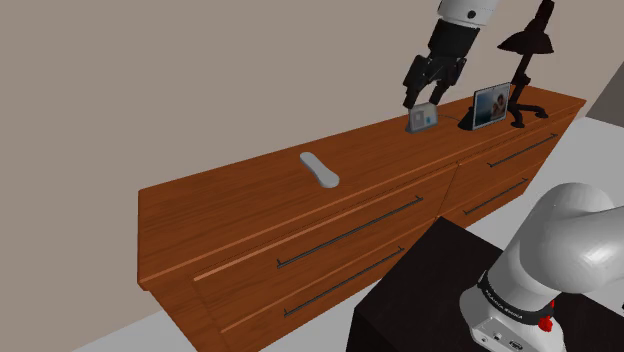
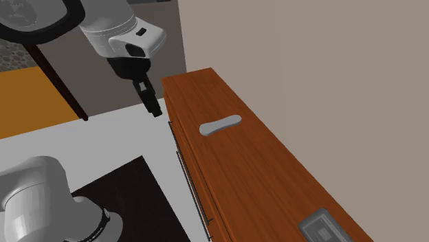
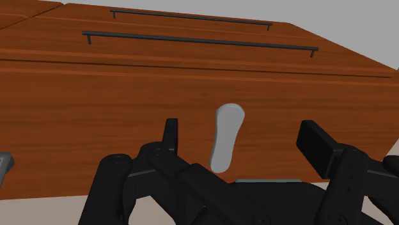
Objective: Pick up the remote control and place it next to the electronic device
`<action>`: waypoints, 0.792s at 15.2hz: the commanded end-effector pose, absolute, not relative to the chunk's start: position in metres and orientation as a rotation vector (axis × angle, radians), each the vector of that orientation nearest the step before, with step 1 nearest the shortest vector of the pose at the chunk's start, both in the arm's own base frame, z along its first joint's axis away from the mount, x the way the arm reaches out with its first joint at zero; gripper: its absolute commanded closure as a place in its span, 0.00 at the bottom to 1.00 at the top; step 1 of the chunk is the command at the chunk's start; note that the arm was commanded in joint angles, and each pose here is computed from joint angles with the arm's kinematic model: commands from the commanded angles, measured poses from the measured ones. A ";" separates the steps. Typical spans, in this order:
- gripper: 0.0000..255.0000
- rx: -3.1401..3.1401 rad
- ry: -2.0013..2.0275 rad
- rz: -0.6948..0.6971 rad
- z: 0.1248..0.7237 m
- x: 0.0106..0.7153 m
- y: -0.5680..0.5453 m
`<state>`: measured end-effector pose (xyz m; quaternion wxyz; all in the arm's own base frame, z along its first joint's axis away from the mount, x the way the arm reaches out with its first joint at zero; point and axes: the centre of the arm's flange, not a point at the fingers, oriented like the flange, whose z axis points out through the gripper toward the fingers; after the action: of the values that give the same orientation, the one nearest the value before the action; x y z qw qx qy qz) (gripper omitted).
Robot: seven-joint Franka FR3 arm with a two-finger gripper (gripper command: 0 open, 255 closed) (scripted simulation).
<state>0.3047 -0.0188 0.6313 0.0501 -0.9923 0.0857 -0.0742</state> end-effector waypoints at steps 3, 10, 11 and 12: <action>0.00 -3.029 0.259 -0.211 0.616 0.327 -0.015; 0.00 -3.052 0.252 -0.156 0.559 0.405 -0.001; 0.00 -3.055 0.251 -0.148 0.551 0.416 0.001; 0.00 -3.058 0.250 -0.140 0.543 0.426 0.003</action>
<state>0.4174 0.0003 0.5508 0.0363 -0.9948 0.0817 -0.0481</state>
